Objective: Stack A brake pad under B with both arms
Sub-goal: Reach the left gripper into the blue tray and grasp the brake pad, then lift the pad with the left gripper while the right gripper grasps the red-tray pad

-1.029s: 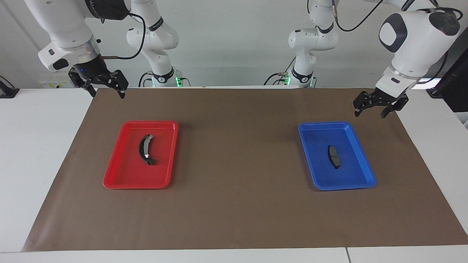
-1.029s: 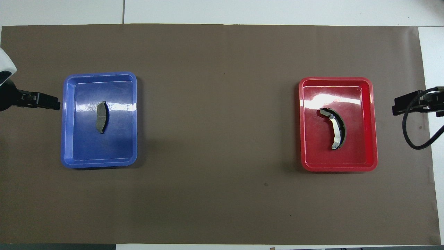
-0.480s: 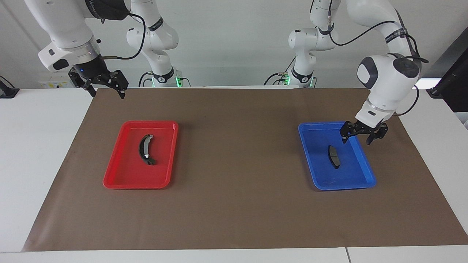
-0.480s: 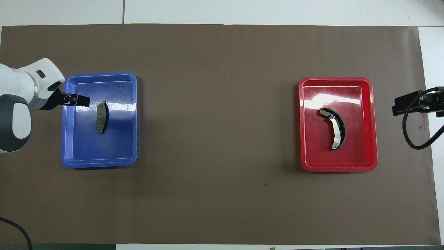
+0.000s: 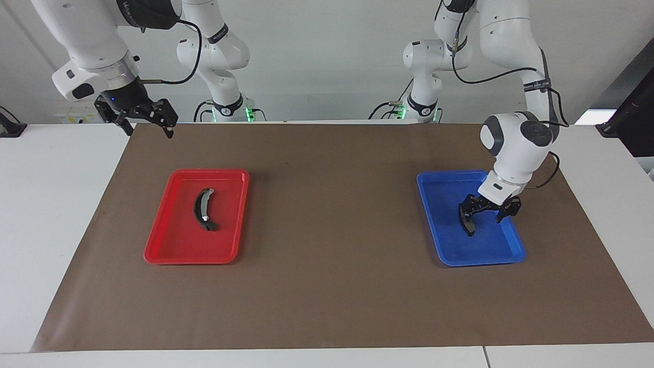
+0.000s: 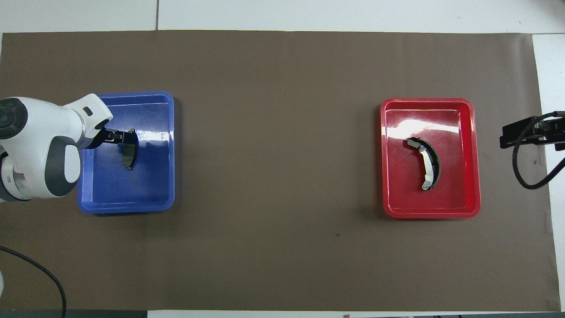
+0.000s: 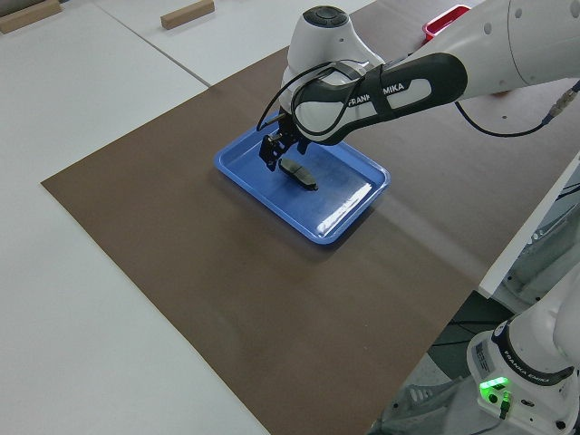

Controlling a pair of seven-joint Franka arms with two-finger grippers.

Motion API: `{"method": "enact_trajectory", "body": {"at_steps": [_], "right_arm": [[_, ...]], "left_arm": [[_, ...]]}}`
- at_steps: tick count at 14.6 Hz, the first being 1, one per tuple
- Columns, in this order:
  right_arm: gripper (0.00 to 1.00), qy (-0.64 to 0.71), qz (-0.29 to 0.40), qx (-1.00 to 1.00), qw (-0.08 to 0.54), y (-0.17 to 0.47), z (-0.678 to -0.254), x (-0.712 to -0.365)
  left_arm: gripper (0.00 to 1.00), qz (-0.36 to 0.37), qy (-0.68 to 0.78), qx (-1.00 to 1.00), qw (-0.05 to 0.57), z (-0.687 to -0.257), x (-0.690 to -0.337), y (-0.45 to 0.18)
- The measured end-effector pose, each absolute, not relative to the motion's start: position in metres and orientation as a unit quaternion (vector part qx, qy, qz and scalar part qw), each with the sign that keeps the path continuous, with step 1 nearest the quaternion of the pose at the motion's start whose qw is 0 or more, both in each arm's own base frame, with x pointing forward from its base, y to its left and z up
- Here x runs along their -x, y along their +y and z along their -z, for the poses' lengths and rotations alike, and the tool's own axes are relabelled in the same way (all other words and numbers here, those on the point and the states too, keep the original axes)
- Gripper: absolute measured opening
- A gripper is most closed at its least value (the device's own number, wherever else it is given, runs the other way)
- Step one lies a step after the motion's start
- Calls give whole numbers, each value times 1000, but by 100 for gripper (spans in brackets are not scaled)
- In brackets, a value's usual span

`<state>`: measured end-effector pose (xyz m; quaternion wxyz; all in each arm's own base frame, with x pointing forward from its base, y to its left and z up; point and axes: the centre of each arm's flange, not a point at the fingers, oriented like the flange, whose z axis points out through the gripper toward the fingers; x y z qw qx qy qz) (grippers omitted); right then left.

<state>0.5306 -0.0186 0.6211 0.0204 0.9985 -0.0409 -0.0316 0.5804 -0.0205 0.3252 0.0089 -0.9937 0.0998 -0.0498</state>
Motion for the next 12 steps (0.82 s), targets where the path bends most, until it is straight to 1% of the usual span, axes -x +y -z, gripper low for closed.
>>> {"method": "enact_trajectory", "body": {"at_steps": [1, 2, 3, 4, 5, 7, 9, 12], "right_arm": [[100, -41, 36, -998, 20, -18, -616, -530], [100, -40, 34, -998, 20, -18, -607, -529], [100, -38, 25, -999, 20, -18, -593, -528], [100, -36, 14, -999, 15, -17, -573, -525], [100, -33, 7, -999, 5, -14, -549, -521], [100, -18, 9, -1000, -8, -12, -499, -513], [100, 13, 2, -1000, -16, -11, -458, -516], [100, 48, -38, -998, -12, -12, -385, -518]], "left_arm": [[90, 43, 103, 994, 8, -319, -577, -24], [90, 38, 106, 994, 8, -313, -574, -28], [85, 34, 107, 994, 8, -310, -571, -30], [70, 30, 107, 994, 7, -307, -569, -30], [58, 27, 107, 994, 7, -304, -566, -30], [38, 28, 107, 994, 7, -305, -565, -30], [37, 26, 106, 994, 7, -304, -564, -29], [37, 21, 106, 994, 6, -309, -562, -29]]}}
